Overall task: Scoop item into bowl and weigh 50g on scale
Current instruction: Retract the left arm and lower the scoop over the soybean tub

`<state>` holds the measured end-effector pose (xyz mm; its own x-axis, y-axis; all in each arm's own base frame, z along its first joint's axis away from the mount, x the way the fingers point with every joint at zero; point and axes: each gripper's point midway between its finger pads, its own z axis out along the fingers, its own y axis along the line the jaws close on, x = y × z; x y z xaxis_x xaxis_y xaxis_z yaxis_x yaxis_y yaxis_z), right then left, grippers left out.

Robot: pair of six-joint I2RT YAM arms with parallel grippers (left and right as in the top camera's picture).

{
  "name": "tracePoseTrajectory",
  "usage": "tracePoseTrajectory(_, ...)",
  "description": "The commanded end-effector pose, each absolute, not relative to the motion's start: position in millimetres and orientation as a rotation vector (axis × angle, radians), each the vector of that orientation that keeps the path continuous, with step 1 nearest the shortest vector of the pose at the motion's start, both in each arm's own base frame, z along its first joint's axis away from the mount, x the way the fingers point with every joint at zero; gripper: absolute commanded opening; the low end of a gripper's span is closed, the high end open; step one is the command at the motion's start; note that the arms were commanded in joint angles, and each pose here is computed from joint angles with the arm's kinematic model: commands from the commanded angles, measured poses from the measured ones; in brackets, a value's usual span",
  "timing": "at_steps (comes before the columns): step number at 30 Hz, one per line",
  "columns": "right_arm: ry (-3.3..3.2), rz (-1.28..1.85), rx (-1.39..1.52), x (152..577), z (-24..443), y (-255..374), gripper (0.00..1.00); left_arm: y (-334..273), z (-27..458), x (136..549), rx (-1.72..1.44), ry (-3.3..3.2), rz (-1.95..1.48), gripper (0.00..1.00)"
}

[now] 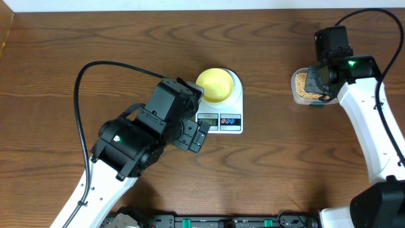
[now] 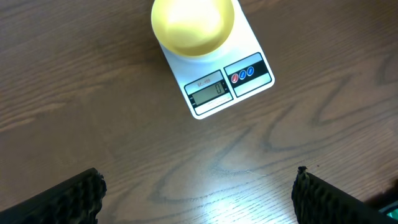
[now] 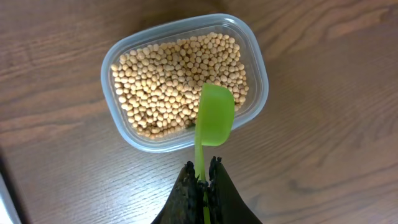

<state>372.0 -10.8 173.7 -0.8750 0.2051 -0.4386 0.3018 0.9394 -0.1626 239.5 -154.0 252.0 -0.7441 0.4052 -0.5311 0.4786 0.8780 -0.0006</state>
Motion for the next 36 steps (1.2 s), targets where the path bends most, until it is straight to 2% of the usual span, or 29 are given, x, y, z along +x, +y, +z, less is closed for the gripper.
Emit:
tracePoseTrajectory(1, 2.651, -0.382, 0.401, 374, 165, -25, 0.01, -151, 256, 241, 0.629, 2.506, -0.173, 0.98)
tracePoseTrajectory(13, 2.573, -0.457, 0.456, 387, 156, -70, 0.01, -151, 256, 241, 0.628, 2.505, -0.173, 0.98)
tracePoseTrajectory(19, 2.568, -0.451, 0.431, 393, 153, -69, 0.01, -151, 256, 241, 0.628, 2.505, -0.173, 0.98)
tracePoseTrajectory(36, 2.763, -0.319, 0.355, 393, 94, -47, 0.01, -151, 256, 241, 0.628, 2.505, -0.173, 0.98)
